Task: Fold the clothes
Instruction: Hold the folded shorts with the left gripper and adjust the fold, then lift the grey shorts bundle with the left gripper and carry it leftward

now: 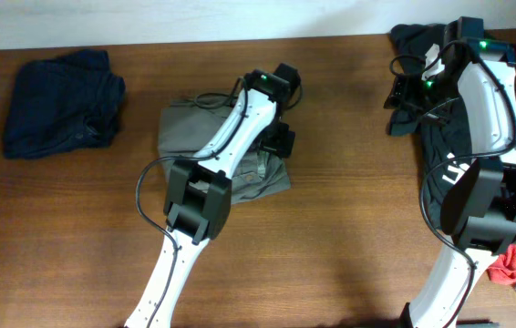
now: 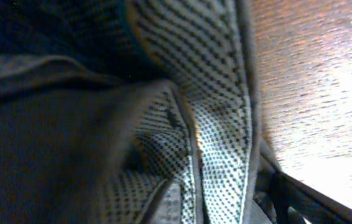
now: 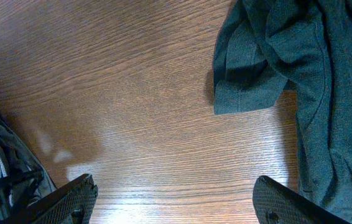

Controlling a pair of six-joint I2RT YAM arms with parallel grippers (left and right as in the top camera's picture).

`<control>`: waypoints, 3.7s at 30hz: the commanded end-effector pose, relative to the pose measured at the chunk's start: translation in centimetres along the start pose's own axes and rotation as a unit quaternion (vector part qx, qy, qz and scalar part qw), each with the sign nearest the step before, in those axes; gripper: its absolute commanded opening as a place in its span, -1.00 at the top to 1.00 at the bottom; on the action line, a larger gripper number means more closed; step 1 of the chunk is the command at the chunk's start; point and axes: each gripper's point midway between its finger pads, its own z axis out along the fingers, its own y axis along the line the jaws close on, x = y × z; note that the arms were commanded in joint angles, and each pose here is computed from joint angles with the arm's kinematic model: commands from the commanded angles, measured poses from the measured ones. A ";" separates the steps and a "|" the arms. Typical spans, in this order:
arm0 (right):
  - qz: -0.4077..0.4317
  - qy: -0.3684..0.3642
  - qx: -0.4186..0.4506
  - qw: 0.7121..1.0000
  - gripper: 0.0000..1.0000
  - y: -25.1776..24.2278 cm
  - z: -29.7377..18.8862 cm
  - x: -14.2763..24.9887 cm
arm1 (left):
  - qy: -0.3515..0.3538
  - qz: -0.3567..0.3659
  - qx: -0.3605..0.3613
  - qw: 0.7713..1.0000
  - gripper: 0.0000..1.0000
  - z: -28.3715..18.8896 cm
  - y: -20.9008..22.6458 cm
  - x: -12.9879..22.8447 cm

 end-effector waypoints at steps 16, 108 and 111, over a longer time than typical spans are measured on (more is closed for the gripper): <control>-0.017 0.011 -0.001 1.000 -0.69 0.0 0.4 0.5 | 0.082 0.066 -0.200 0.974 -0.78 5.0 5.7 2.9; -0.009 0.040 0.002 0.999 -0.69 -0.1 0.3 2.0 | -0.386 -0.106 -0.387 0.831 1.00 -34.6 44.0 -2.8; -0.007 0.040 0.002 0.999 -0.69 -0.1 0.3 1.9 | -0.418 -0.096 -0.345 0.835 1.00 -34.2 47.0 -2.1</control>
